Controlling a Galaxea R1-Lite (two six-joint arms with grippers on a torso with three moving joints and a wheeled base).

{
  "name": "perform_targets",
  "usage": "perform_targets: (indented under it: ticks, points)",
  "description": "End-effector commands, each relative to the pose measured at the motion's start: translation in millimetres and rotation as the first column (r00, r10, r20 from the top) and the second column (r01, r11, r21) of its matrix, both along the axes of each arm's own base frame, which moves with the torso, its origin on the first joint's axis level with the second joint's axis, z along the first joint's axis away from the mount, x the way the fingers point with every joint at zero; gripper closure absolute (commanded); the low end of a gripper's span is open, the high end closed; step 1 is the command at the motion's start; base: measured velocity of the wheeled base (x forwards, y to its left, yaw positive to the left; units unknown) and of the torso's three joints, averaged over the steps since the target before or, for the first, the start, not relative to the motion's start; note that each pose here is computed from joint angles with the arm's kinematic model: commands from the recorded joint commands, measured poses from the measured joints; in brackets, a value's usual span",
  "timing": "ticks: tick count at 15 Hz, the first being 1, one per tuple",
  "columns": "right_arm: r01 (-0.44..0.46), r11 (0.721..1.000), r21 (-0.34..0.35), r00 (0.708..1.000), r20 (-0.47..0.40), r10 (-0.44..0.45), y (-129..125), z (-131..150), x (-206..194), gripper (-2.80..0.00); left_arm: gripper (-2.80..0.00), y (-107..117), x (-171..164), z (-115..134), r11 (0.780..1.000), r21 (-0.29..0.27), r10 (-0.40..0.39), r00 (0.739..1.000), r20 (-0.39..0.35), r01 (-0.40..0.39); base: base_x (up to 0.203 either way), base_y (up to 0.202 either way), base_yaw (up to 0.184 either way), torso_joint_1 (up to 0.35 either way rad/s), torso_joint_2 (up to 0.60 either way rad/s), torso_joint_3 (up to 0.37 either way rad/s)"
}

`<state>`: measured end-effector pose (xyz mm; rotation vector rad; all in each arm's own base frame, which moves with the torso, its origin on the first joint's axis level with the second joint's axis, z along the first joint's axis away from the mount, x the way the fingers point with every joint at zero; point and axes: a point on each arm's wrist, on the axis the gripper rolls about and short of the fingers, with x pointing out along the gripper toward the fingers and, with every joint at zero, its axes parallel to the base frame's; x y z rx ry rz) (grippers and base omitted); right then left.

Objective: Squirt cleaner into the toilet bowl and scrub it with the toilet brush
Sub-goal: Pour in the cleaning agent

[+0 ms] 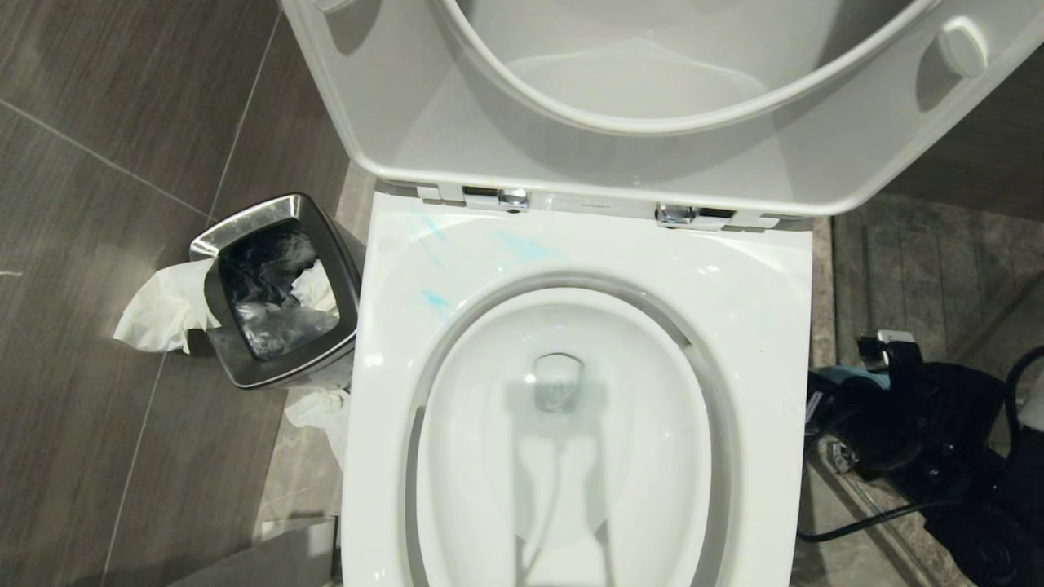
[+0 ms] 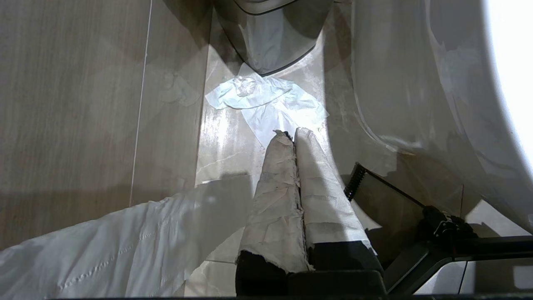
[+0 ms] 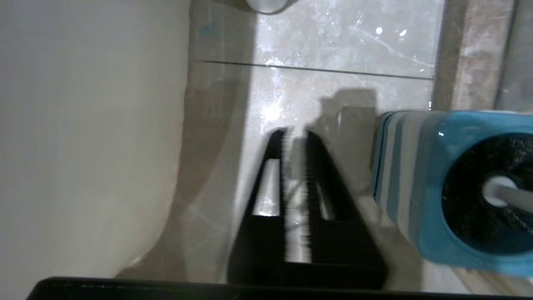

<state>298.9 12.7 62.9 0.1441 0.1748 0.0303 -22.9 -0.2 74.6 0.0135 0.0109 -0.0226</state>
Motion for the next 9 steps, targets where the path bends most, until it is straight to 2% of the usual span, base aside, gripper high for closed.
perform_targets:
  ticks: [1,6,9]
  points:
    - [0.0,1.0,-0.009,1.0,-0.001,0.0,2,-9,12,-2.8,0.0,0,0,0,1.0,0.0,0.0,1.0,-0.001,0.0,0.0,0.0,0.0,0.0,0.0,0.0]
    - [-0.003,0.999,-0.042,0.997,0.079,0.006,4,-9,45,-2.8,0.0,0,0,0,1.0,0.0,0.0,1.0,-0.001,0.0,0.0,0.0,0.0,0.0,0.0,0.0]
    - [-0.002,0.998,-0.068,0.988,0.156,0.013,6,-5,72,-2.8,0.0,0,0,0,1.0,0.0,0.0,1.0,-0.001,0.0,0.0,0.0,0.0,0.0,0.0,0.0]
